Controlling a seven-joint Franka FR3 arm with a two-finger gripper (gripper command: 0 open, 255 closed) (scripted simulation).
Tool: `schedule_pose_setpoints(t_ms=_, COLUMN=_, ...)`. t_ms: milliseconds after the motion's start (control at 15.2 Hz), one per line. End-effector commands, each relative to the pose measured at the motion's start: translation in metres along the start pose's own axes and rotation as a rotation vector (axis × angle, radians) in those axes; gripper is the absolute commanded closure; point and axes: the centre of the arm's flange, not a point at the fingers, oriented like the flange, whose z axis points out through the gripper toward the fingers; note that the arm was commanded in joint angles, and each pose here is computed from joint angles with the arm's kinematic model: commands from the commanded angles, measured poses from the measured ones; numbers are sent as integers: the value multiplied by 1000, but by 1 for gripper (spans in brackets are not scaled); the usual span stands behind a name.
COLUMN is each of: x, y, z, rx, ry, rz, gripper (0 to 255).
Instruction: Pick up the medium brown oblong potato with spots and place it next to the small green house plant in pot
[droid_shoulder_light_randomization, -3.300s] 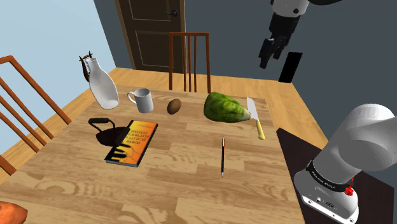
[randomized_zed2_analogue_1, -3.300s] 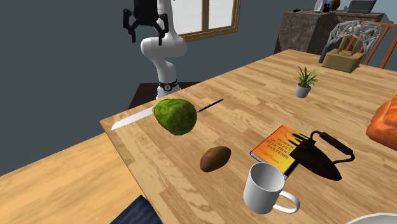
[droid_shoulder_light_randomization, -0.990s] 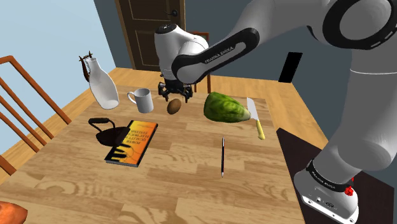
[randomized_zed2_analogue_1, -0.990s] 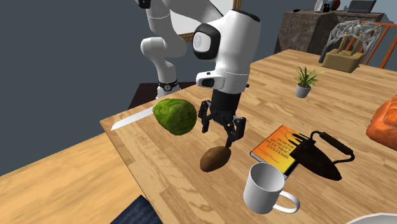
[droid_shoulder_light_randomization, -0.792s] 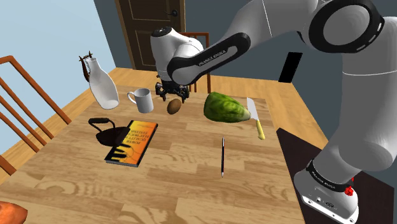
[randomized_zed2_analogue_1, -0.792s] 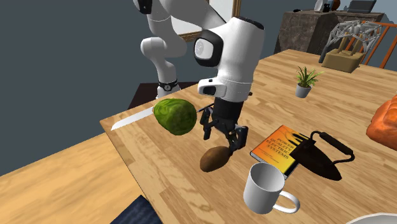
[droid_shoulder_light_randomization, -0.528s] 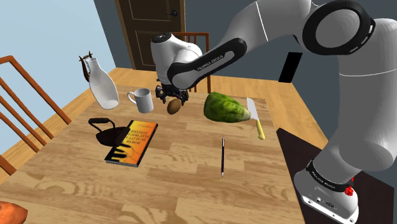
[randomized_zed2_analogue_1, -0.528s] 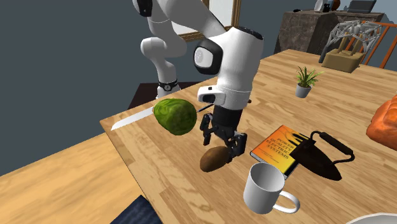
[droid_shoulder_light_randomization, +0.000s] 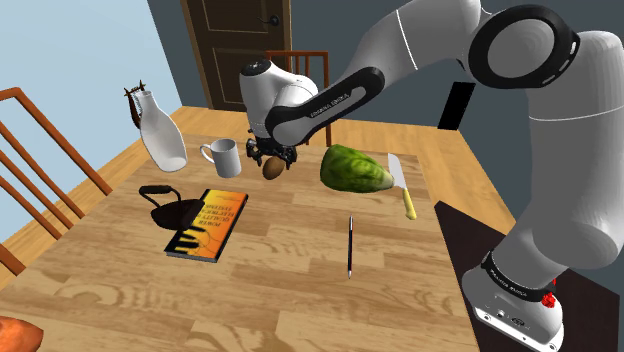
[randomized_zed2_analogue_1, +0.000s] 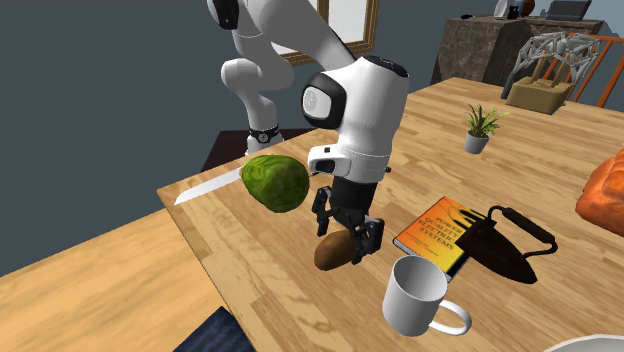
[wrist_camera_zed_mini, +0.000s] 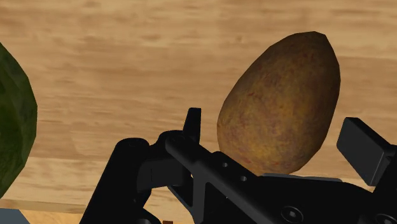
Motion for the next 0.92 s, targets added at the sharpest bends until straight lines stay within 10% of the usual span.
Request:
schedule_pose_setpoints(t_ms=0, x=0, y=0, z=0, rx=0, ry=0, rz=0, gripper=0)
schedule_pose_setpoints(t_ms=66, x=0, y=0, z=0, rx=0, ry=0, rz=0, gripper=0)
schedule_pose_setpoints(t_ms=132, x=0, y=0, z=0, rx=0, ry=0, rz=0, gripper=255)
schedule_pose_setpoints(t_ms=858, x=2, y=0, z=-10, rx=0, ry=0, rz=0, gripper=255)
